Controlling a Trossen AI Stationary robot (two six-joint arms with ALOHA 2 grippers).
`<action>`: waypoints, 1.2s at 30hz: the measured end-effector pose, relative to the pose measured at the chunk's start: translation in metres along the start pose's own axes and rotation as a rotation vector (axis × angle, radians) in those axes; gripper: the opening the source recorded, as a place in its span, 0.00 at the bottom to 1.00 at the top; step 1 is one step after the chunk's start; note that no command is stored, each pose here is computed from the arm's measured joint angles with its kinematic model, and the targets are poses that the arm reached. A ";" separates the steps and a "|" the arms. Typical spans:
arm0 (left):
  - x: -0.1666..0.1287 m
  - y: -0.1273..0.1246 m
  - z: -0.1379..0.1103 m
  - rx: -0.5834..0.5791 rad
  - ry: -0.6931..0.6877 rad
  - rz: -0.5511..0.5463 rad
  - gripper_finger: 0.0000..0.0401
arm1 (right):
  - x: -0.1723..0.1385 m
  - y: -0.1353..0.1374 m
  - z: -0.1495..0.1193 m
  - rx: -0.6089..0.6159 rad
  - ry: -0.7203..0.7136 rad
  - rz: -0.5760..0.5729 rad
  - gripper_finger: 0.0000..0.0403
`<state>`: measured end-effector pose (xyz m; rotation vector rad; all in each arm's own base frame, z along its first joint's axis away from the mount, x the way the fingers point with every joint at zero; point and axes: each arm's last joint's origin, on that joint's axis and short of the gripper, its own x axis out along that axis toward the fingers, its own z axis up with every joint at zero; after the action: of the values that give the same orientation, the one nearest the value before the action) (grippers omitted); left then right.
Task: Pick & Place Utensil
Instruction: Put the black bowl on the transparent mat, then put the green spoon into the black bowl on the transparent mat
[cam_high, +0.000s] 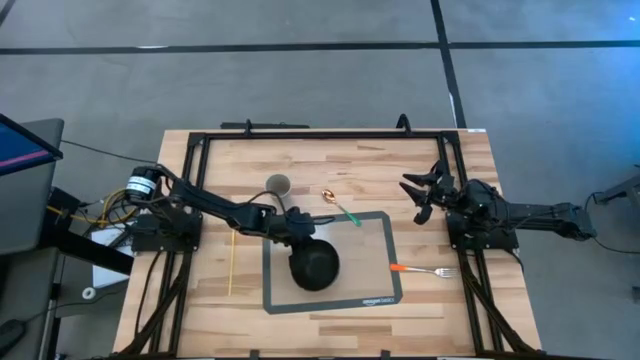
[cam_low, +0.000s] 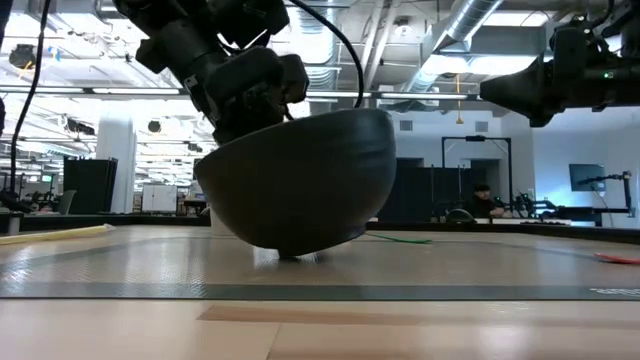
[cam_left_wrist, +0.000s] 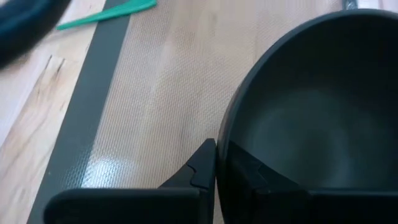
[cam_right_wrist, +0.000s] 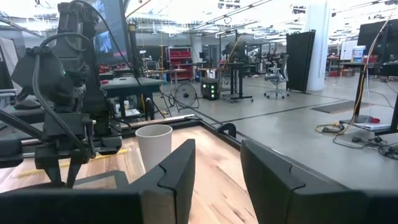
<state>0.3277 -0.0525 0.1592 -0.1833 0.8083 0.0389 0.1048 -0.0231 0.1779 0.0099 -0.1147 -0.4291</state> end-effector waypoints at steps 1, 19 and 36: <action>0.000 0.000 0.001 0.003 -0.006 -0.001 0.05 | 0.000 0.000 0.000 0.000 0.000 0.000 0.31; 0.001 -0.001 0.003 0.010 -0.039 0.000 0.24 | 0.000 0.000 0.000 0.000 0.000 0.000 0.30; -0.056 0.000 0.034 0.191 -0.301 0.150 0.32 | 0.000 0.000 0.000 0.037 0.000 0.000 0.30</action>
<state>0.3133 -0.0445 0.2222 0.0641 0.5200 0.1274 0.1048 -0.0231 0.1780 0.0464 -0.1229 -0.4268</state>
